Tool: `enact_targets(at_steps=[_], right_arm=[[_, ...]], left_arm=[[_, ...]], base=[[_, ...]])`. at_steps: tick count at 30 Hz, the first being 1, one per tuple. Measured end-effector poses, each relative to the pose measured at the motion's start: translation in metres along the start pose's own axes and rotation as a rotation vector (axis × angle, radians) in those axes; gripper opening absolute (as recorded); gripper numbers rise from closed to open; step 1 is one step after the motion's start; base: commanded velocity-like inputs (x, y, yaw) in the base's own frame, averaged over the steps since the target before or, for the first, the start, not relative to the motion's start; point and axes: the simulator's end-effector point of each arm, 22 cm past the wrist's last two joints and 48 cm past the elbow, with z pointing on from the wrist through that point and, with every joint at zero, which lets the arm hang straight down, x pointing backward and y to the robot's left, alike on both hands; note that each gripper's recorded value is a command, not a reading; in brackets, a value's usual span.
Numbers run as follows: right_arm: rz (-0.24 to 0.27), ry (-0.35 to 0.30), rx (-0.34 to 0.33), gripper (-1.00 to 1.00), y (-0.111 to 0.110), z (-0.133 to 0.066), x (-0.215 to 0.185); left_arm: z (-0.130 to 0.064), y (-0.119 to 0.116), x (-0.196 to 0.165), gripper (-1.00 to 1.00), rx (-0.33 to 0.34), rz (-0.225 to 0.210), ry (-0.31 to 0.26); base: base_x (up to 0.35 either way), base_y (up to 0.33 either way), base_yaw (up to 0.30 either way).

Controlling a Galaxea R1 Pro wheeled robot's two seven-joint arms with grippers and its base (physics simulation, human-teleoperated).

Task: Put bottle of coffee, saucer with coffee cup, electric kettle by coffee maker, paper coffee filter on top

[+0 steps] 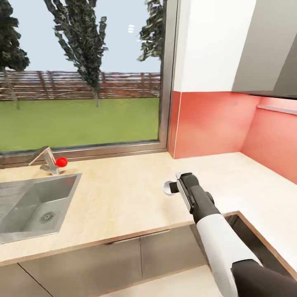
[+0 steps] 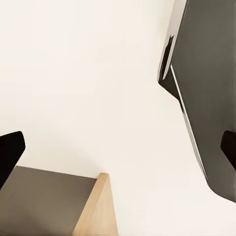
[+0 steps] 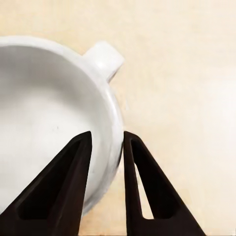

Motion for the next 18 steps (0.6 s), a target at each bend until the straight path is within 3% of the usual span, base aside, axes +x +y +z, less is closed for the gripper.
enact_targets(at_steps=[7, 18], right_arm=[[0.000, 0.004, 0.000, -1.00, 0.0002, 0.0019, 0.0017], [-0.001, 0.012, 0.000, -1.00, 0.0006, 0.0059, 0.0049]], left_arm=[[-0.0001, 0.0006, 0.0020, 1.00, -0.002, 0.001, 0.005], [-0.0004, 0.0003, 0.0056, 1.00, -0.001, -0.001, 0.015]], base=[[-0.167, 0.225, 0.257], [-0.008, 0.017, 0.257]])
